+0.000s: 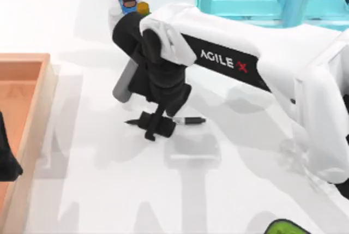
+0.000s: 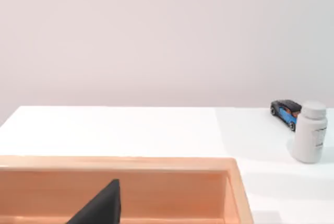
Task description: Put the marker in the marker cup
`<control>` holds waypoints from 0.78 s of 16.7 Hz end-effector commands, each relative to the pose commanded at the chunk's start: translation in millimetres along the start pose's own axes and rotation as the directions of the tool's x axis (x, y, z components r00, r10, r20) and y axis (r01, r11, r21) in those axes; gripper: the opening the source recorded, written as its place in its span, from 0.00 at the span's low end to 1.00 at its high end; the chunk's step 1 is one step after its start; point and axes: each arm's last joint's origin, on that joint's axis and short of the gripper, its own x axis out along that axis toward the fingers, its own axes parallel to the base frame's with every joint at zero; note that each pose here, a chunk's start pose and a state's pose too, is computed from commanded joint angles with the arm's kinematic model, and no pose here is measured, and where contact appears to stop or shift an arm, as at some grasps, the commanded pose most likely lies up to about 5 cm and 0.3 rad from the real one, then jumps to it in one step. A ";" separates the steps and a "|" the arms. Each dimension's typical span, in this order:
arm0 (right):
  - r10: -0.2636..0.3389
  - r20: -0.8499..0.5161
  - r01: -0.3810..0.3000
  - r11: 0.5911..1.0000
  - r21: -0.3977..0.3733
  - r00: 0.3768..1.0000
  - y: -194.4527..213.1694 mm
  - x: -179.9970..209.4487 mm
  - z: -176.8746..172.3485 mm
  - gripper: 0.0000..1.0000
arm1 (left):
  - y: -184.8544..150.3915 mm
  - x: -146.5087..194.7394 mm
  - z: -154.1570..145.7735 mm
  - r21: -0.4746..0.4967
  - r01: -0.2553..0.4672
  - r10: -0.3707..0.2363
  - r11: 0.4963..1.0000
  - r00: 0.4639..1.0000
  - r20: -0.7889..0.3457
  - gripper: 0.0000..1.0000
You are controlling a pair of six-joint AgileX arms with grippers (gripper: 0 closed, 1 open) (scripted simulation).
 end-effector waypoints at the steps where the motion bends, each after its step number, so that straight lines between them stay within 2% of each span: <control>1: 0.000 0.000 0.000 1.000 0.000 1.000 0.0 0.0 0.0 0.00 | 0.0 0.0 0.0 0.000 0.000 0.000 1.000 1.000 0.000 1.00; 3: 0.000 0.000 0.000 1.000 0.000 1.000 0.0 0.0 0.0 0.00 | 0.0 0.0 0.0 0.000 0.000 0.000 1.000 1.000 0.000 1.00; 4: 0.040 0.044 -0.041 0.999 0.026 0.998 5.4 -35.1 -1.8 0.00 | 0.0 0.0 0.0 0.000 0.000 0.000 1.000 1.000 0.000 1.00; 6: 0.039 0.042 -0.040 0.999 0.020 0.998 10.4 -40.8 -1.3 0.00 | 0.0 0.0 0.0 0.000 0.000 0.000 1.000 1.000 0.000 1.00; 8: 0.035 0.039 -0.036 0.999 0.013 0.999 24.8 -62.4 -2.4 0.00 | 0.0 0.0 0.0 0.000 0.000 0.000 1.000 1.000 0.000 1.00; 13: 0.030 0.038 -0.031 0.999 0.032 0.999 74.3 -152.6 -28.0 0.00 | 0.0 0.0 0.0 0.000 0.000 0.000 1.000 1.000 0.000 1.00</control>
